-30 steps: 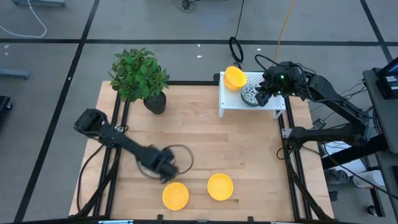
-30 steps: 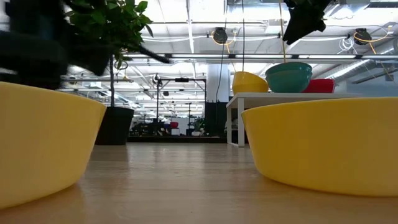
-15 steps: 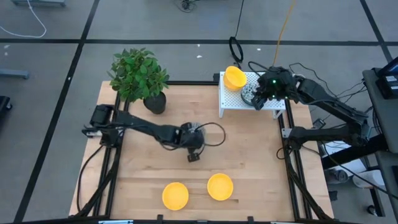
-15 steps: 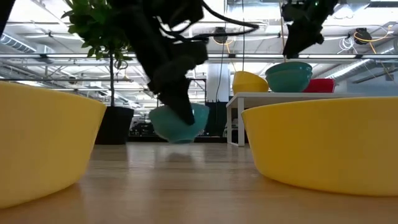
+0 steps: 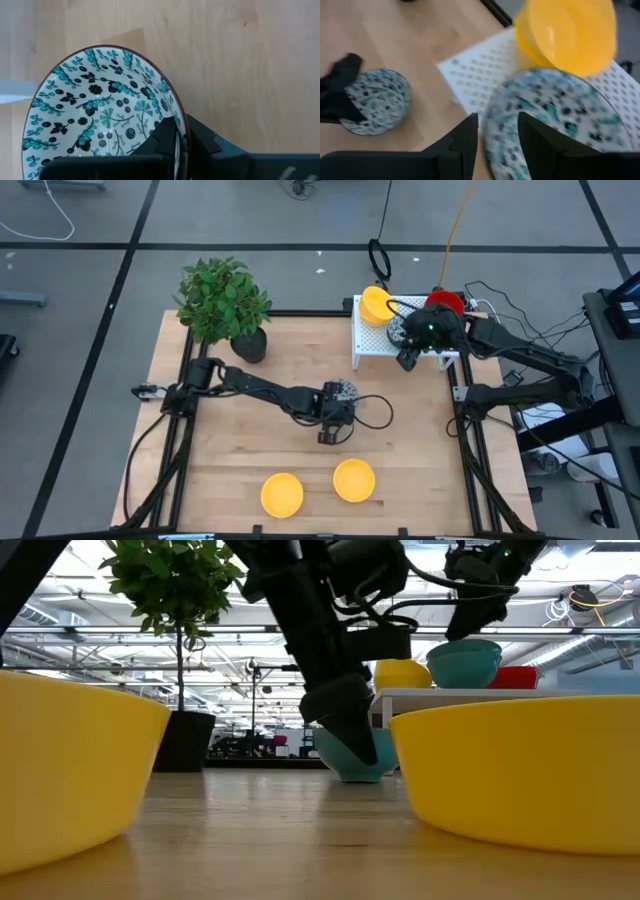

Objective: Pick & Place Mini bowls
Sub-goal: Stack the blue bowl on top of the blue bowls on the shelf

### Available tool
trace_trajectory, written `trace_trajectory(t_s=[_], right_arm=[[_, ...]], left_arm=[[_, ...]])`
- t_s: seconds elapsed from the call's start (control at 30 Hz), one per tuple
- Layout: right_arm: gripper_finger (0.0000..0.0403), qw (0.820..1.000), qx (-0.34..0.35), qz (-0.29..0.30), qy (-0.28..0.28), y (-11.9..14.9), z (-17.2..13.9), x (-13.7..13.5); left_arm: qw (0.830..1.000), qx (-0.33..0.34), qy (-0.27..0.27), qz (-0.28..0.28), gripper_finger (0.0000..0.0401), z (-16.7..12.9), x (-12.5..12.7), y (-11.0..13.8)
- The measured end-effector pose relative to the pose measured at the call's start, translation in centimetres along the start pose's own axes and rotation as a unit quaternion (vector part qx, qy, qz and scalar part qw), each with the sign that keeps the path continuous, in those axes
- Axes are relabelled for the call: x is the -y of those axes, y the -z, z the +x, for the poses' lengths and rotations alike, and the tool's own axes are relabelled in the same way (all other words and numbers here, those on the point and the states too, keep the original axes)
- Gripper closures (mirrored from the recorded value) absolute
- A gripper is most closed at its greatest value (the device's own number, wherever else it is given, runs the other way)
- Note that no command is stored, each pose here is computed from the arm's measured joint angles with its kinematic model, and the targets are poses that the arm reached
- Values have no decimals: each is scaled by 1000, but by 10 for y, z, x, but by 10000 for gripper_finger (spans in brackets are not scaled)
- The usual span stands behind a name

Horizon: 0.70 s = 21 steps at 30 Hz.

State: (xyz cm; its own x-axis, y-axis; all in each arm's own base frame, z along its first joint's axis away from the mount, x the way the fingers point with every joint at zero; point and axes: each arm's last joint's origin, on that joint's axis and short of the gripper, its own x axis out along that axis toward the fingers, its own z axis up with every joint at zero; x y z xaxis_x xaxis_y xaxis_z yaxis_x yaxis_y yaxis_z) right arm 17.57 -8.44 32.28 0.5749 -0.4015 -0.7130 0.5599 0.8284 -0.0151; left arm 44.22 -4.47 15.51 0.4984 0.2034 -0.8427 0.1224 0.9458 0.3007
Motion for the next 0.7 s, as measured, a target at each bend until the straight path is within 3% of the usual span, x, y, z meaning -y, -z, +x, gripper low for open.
trace_trajectory(t_s=[0.37,0.7], right_arm=[[266,998,12,-39,-46,1,-4,-25],[218,997,10,-54,-55,3,-5,-30]], left_arm=[[997,-20,1,-78,369,-3,7,1],[993,6,27,-118,237,-29,15,-8]])
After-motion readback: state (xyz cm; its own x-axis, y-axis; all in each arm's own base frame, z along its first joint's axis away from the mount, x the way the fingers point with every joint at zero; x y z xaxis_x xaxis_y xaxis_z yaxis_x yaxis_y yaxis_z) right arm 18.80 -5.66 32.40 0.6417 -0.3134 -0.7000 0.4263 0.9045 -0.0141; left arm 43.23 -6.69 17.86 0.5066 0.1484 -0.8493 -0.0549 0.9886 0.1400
